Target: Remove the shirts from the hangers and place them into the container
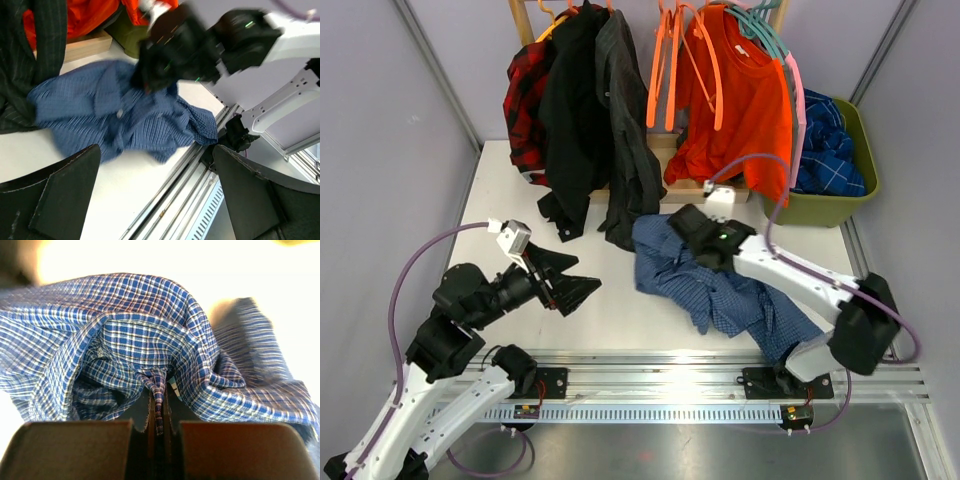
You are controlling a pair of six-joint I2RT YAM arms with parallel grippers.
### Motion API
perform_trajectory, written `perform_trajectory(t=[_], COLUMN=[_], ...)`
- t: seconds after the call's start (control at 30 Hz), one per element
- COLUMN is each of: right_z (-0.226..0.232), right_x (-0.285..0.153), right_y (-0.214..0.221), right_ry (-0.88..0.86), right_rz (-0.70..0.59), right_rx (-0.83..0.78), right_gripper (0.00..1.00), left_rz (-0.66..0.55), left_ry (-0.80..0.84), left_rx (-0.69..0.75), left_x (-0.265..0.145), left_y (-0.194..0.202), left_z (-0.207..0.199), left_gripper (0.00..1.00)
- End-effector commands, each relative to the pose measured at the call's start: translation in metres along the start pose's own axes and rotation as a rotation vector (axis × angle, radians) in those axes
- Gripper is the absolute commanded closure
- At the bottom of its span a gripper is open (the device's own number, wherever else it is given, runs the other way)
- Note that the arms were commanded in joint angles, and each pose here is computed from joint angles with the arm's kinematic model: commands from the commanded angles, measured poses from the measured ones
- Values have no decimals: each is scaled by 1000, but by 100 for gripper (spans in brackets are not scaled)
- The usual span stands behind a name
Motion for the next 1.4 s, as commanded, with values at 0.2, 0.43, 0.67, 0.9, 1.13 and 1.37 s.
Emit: perform_trajectory(t=[0.2, 0.43, 0.67, 0.9, 1.13, 1.37], right_z=[-123, -174, -174, -181, -166, -134], right_x=[-83, -143, -166, -133, -123, -120], right_y=[-111, -163, -234, -346, -454, -518], right_ry=[239, 326, 262, 177, -146, -722], right_rz=[-402, -650, -811, -813, -923, -1055], right_rx=[328, 456, 513, 606, 647, 633], right_gripper=[100, 100, 100, 100, 100, 100], left_rz=[-20, -7, -11, -28, -39, -33], left_ry=[70, 102, 135, 152, 140, 121], left_rx=[0, -5, -6, 4, 32, 22], left_x=[10, 17, 21, 19, 12, 14], left_y=[-13, -19, -26, -33, -38, -35], left_z=[-6, -8, -11, -14, -16, -13], left_gripper=[1, 1, 1, 1, 1, 1])
Point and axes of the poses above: each gripper's point midway between its finger pads, its own x axis out along the fingers, its own z axis along the line the jaws close on, y = z × x, the point moved 7 cm from there along -x, back along the fingers, and after that the axes turned 14 degrees about x, right-handed, at the moved point
